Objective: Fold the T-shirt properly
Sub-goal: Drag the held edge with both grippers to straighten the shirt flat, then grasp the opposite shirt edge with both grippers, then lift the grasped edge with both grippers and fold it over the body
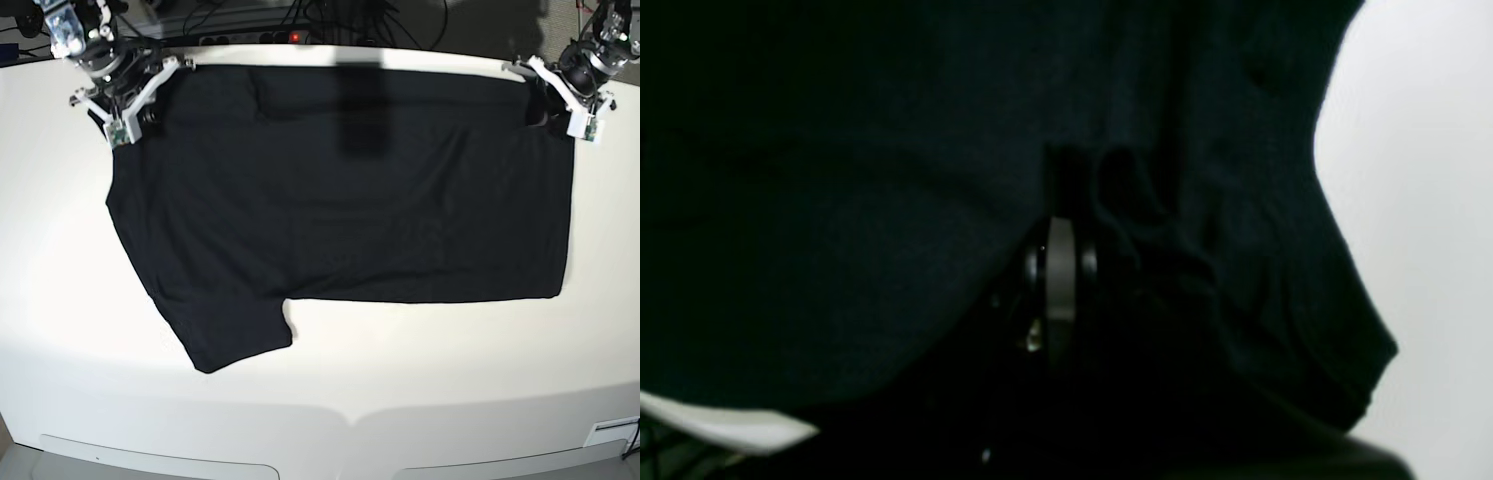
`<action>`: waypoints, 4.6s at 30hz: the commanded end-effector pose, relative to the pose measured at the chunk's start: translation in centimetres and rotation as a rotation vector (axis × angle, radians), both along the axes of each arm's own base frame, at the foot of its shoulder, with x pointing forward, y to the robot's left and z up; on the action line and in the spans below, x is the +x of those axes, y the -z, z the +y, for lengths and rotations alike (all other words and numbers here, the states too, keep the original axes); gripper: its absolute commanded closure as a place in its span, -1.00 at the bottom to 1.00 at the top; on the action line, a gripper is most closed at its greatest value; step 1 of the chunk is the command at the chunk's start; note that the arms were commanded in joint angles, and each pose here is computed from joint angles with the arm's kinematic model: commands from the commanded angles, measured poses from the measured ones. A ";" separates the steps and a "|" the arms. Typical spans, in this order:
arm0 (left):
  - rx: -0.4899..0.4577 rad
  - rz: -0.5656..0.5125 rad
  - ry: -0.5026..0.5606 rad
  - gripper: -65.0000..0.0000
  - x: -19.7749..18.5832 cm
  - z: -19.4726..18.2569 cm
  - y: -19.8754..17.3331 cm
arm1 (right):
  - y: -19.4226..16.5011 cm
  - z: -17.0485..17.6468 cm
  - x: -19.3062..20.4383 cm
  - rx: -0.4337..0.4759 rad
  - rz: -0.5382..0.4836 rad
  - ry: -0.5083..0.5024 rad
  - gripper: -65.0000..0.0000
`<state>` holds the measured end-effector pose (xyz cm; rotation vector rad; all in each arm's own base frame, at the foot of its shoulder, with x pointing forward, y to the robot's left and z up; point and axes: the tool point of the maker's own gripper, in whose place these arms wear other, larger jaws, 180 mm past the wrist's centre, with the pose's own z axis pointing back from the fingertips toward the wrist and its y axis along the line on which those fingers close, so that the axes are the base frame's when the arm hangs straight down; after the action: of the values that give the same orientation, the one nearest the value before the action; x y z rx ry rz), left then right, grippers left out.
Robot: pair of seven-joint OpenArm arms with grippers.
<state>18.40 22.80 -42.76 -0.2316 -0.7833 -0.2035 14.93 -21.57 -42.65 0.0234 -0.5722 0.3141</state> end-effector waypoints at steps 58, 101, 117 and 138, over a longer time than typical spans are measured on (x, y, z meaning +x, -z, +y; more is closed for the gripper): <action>-0.085 0.029 -0.190 0.33 25.1 6.9 -0.2 | -10.0 -4.9 23.7 0.107 -0.214 0.058 1.00; -0.218 0.167 -0.208 1.00 24.8 4.8 -0.4 | -12.6 -4.3 25.8 0.155 -0.331 0.056 0.33; -0.352 0.078 -0.252 1.00 26.0 2.2 -0.5 | -12.7 -4.0 34.5 0.039 -0.200 0.068 0.11; -0.361 0.051 -0.292 1.00 24.2 2.4 1.4 | -3.8 -2.1 35.4 -0.118 -0.001 0.024 0.11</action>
<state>42.78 24.58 -44.12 -0.4882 -0.8227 0.2430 48.58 -23.18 -41.02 -0.0843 -0.5009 0.3410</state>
